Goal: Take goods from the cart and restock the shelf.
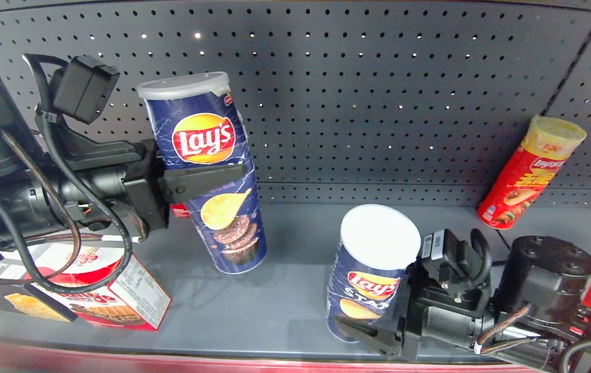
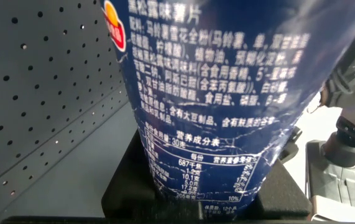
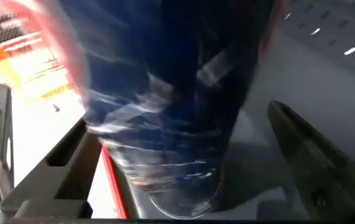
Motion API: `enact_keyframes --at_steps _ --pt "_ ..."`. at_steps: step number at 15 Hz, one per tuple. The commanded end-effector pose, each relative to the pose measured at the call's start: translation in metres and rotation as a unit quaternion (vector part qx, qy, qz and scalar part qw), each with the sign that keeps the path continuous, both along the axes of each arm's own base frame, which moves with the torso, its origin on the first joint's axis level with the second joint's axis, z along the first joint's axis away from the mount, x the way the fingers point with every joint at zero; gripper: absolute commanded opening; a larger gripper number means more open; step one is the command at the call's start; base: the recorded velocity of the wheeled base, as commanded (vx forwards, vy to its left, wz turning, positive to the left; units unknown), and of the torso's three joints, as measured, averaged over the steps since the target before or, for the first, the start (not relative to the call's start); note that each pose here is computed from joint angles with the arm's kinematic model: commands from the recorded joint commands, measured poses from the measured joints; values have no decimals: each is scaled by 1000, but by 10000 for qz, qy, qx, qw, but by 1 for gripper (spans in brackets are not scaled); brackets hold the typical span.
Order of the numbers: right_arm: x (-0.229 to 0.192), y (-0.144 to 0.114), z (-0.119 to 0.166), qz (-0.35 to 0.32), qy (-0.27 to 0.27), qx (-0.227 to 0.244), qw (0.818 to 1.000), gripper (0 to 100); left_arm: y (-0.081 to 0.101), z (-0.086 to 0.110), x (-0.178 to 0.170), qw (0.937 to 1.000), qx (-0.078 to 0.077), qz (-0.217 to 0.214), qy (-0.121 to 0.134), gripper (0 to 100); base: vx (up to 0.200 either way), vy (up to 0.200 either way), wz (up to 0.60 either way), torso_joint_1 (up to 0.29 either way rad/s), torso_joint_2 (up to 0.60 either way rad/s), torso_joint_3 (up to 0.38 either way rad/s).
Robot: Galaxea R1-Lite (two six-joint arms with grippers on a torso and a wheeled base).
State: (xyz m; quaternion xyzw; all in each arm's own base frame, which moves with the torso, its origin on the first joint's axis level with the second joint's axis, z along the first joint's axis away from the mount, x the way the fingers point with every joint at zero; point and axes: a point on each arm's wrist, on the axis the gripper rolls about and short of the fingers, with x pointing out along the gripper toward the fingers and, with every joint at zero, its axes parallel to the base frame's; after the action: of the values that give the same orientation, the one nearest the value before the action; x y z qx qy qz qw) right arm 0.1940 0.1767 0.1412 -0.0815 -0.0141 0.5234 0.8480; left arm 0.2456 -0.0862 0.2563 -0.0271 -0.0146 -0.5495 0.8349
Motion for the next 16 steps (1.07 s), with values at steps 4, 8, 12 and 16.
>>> enact_keyframes --at_steps 4,8,12,16 --pt "-37 -32 29 -202 -430 355 9982 100 0 1 1 10000 -6 1 -20 0 0 0 0 0 0 0" --pt "-79 -70 37 -264 -557 465 9970 100 0 2 -1 10000 -10 1 -34 0 0 0 0 0 0 0" --pt "-115 -107 40 -1250 -443 391 9904 100 1 2 -1 10000 -12 17 -42 0 0 0 0 0 0 0" --pt "-150 -140 15 -1909 -359 440 9800 100 -1 6 -1 9999 -30 -22 -101 0 0 0 0 0 0 0"
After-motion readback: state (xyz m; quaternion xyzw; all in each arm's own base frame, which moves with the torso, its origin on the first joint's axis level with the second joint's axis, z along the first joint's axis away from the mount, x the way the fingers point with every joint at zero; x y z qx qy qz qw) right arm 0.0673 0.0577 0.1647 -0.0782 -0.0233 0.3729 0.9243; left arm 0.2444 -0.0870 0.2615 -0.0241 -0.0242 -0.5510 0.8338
